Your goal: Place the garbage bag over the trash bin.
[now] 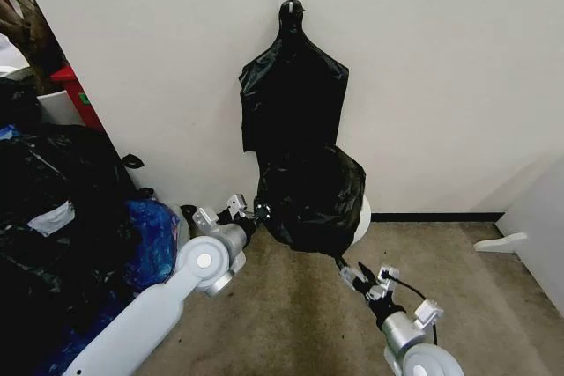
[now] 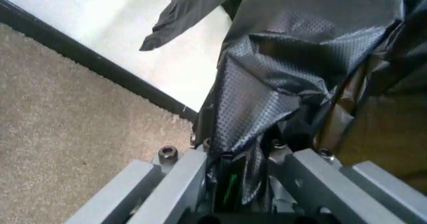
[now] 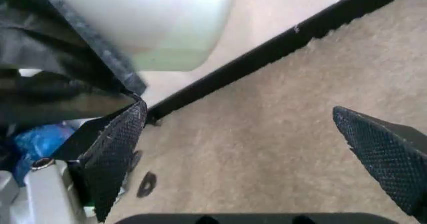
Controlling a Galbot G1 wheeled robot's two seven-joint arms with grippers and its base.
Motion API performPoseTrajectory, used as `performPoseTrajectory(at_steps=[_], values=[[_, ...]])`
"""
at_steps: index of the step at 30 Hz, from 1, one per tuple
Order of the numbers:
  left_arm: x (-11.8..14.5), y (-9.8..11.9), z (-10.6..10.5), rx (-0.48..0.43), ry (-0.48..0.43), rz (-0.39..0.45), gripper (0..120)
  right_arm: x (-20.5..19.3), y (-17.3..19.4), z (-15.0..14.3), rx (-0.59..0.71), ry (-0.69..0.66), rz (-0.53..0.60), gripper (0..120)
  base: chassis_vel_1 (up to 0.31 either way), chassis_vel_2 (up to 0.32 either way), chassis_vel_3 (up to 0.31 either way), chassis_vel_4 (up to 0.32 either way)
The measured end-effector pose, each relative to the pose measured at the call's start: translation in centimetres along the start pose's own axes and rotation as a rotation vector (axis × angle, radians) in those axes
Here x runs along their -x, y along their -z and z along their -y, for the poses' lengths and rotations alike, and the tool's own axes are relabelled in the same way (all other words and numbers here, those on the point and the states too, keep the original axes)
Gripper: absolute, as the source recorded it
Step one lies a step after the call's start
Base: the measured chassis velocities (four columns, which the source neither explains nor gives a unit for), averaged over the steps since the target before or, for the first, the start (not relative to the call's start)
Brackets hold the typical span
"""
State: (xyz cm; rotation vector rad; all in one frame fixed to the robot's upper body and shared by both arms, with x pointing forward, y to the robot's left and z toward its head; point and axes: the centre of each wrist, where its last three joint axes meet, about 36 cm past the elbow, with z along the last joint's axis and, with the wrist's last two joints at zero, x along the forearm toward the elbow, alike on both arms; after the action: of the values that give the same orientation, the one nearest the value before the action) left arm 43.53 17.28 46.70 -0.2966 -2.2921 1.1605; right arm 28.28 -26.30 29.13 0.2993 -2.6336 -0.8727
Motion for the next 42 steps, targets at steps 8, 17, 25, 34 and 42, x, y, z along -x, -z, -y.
performPoseTrajectory(at_steps=[8,17,25,34,42], values=[[-0.1,-0.5,-0.1,0.011,0.016,-0.001,2,-1.0,1.1,-0.7,-0.114,0.034,0.068,100,0.0,0.0,0.0,0.0],[0.4,-1.7,-1.1,0.256,0.018,0.15,2,-5.2,0.5,-0.6,-0.503,0.151,0.15,100,0.0,0.0,0.0,0.0],[0.5,-4.5,-3.7,0.45,-0.006,0.198,2,-7.4,6.7,-8.9,-0.531,0.16,0.324,100,0.0,0.0,0.0,0.0],[1.0,-8.5,-5.8,0.58,-0.08,0.244,2,-5.8,10.3,-19.2,-0.532,0.233,0.355,100,0.0,0.0,0.0,0.0],[1.5,-9.3,-5.5,0.653,-0.118,0.28,2,-3.6,8.2,-21.4,-0.364,0.174,0.153,82,0.0,0.0,0.0,0.0]])
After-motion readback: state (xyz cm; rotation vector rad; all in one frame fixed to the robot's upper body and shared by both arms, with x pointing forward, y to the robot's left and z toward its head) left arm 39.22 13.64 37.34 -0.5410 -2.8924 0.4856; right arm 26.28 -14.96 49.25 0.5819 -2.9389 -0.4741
